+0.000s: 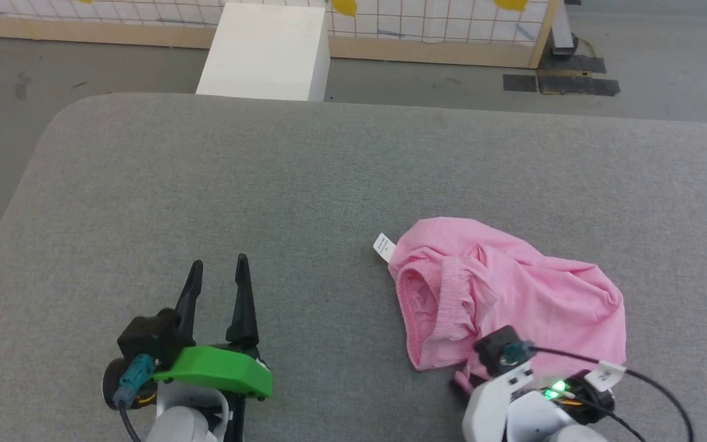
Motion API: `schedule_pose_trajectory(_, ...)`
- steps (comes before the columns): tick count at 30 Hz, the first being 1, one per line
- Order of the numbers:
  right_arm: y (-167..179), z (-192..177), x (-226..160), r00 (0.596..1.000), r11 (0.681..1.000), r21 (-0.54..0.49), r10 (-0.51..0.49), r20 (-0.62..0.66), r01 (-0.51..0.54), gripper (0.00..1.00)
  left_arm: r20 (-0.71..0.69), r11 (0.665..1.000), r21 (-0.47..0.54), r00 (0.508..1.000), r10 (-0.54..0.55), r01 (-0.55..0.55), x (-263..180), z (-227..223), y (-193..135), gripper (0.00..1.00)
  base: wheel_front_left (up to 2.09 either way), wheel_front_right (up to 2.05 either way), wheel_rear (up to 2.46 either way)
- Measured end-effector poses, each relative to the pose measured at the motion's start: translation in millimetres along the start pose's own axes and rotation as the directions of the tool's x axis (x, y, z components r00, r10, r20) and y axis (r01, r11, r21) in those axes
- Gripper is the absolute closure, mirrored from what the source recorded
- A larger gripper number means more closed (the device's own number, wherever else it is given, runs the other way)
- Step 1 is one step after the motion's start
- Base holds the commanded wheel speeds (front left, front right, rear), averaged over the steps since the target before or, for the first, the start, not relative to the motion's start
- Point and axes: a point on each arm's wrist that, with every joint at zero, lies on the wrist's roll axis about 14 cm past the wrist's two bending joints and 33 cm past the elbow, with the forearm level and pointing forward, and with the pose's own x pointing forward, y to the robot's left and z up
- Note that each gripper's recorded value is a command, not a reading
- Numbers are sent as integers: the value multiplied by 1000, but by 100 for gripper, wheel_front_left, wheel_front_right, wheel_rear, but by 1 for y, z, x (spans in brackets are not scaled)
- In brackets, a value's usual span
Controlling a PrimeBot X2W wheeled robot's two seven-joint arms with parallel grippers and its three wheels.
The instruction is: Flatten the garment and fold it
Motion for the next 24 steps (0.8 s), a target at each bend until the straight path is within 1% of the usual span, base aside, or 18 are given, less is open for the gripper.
schedule_pose_trajectory(2,-8,1,-3,1000,999,40,-15,5,15,100,2,1000,1,1000,7,-7,-1,1,2,0,0,0,0)
schedule_pose_trajectory(5,-23,-8,-18,998,987,151,-64,18,61,100,8,1000,0,1000,9,-9,-3,3,3,0,0,0,0)
schedule_pose_trajectory(7,-48,-19,-37,988,962,233,-150,22,141,100,8,1000,-2,1000,4,-4,-5,3,1,0,0,0,0)
schedule_pose_trajectory(9,-81,-28,-63,964,925,292,-265,31,245,100,7,1000,-5,1000,-8,8,-5,3,-3,0,0,0,0)
schedule_pose_trajectory(11,-121,-34,-98,911,862,344,-410,45,371,100,9,1000,-9,1000,-29,29,-4,3,-9,0,0,0,0)
schedule_pose_trajectory(12,-135,-34,-113,884,834,366,-463,57,413,100,11,999,-10,999,-37,37,-3,4,-12,0,0,0,0)
schedule_pose_trajectory(14,-168,-36,-148,808,757,402,-585,69,514,100,14,998,-14,998,-62,63,0,4,-20,0,0,0,0)
schedule_pose_trajectory(15,-178,-40,-162,776,725,412,-628,66,552,100,14,997,-16,997,-72,72,0,4,-24,0,0,0,0)
schedule_pose_trajectory(16,-190,-45,-176,738,685,431,-672,61,588,100,15,996,-18,996,-85,86,1,4,-28,0,0,0,0)
schedule_pose_trajectory(17,-198,-50,-188,706,652,443,-706,58,616,92,15,995,-20,995,-101,101,2,4,-33,0,0,0,0)
schedule_pose_trajectory(18,-205,-55,-198,677,622,453,-734,56,638,9,14,993,-21,994,-112,112,3,3,-37,0,0,0,0)
schedule_pose_trajectory(19,-210,-59,-204,657,600,465,-752,52,651,0,13,992,-22,992,-122,122,3,3,-40,0,0,0,0)
schedule_pose_trajectory(20,-215,-64,-210,637,575,485,-770,48,659,0,13,991,-23,991,-133,133,3,3,-44,0,0,0,0)
schedule_pose_trajectory(21,-219,-65,-215,619,561,497,-783,59,662,0,14,990,-24,990,-141,141,4,3,-47,0,0,0,0)
schedule_pose_trajectory(23,-221,-58,-219,598,558,520,-794,108,646,0,18,988,-24,988,-152,152,3,5,-51,0,0,0,0)
schedule_pose_trajectory(24,-220,-50,-219,592,568,529,-793,145,631,0,19,987,-25,987,-157,158,3,5,-52,0,0,0,0)
